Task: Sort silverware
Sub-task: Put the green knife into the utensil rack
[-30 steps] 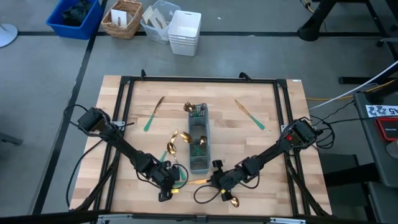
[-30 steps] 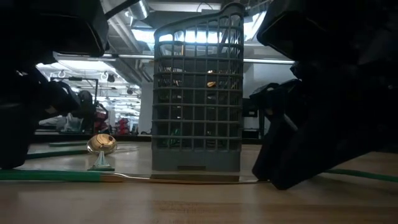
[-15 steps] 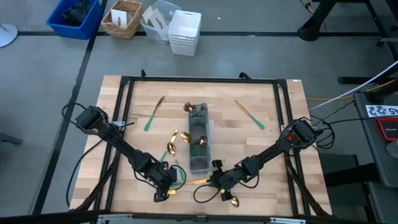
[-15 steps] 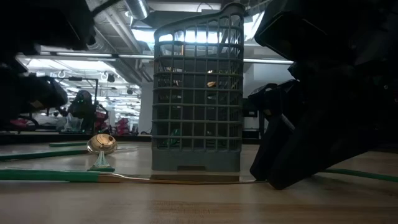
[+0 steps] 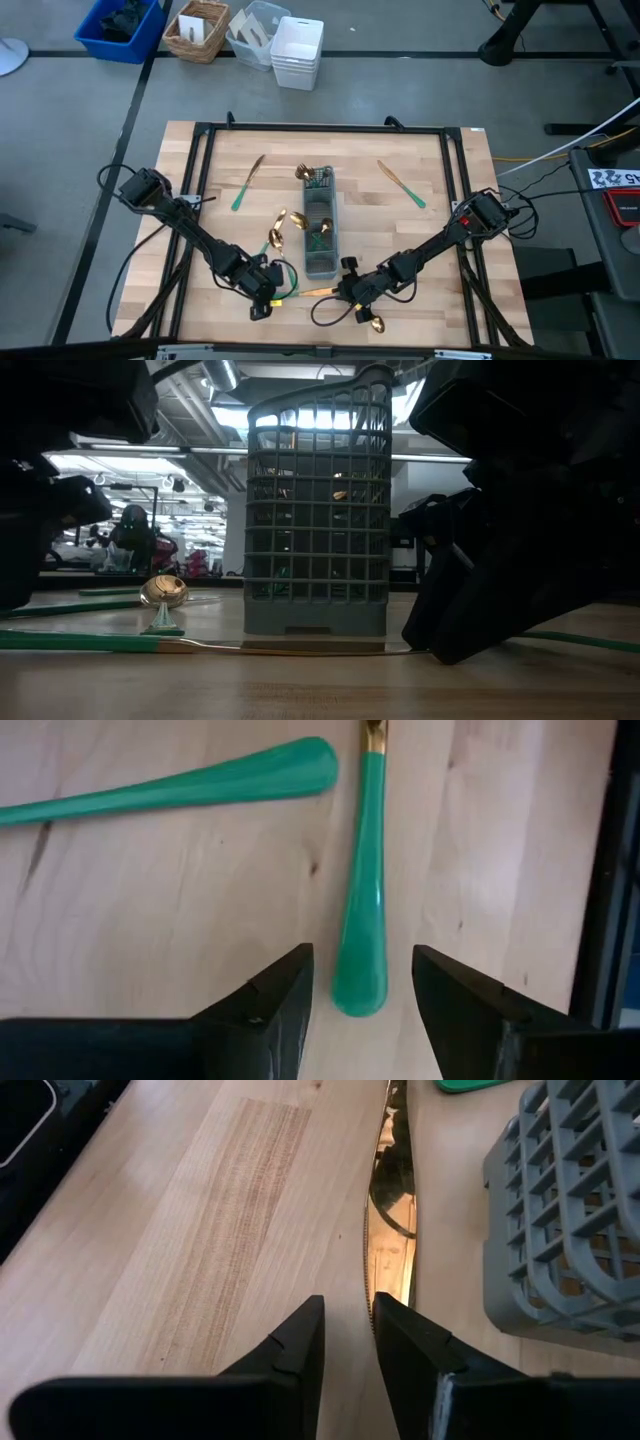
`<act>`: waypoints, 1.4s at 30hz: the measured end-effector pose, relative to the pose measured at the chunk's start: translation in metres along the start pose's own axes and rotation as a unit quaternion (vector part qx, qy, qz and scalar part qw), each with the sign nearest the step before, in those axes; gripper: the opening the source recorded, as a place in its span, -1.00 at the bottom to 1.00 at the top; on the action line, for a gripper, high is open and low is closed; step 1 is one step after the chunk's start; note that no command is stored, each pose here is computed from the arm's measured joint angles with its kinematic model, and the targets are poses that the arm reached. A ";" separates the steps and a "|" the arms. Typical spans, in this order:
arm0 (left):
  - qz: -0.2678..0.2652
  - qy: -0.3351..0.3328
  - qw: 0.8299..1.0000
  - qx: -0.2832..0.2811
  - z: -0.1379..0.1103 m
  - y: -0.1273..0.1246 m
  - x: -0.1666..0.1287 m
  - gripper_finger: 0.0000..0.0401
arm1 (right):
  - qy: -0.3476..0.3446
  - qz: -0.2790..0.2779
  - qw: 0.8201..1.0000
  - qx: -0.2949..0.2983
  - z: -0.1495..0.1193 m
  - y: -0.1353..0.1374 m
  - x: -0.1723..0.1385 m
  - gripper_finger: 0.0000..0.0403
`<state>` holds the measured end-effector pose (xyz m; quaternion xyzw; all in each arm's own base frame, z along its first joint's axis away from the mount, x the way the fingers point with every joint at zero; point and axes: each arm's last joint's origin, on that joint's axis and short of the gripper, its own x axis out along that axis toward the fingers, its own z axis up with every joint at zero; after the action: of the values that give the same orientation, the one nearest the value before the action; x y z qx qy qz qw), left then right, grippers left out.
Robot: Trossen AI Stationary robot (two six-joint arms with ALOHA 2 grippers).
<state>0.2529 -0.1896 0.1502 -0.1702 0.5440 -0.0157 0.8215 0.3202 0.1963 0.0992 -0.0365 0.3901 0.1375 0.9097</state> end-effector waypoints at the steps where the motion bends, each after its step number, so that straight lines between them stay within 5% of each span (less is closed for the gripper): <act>1: -0.001 0.000 1.000 0.002 -0.001 -0.001 0.000 -0.18 | 0.000 0.000 1.000 0.000 0.000 0.000 0.000 -0.54; 25: 0.050 -0.010 0.994 0.097 -0.024 -0.011 0.027 -0.19 | -0.014 0.003 1.000 0.002 0.002 0.000 0.000 -0.54; 42: 0.069 -0.023 0.992 0.108 -0.024 -0.009 0.027 -0.66 | -0.028 -0.028 0.999 0.004 0.004 -0.001 0.000 -0.54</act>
<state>0.2437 -0.2106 0.1204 -0.0432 0.5309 -0.0137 0.8462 0.3231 0.1963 0.1017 -0.0403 0.3635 0.1113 0.9240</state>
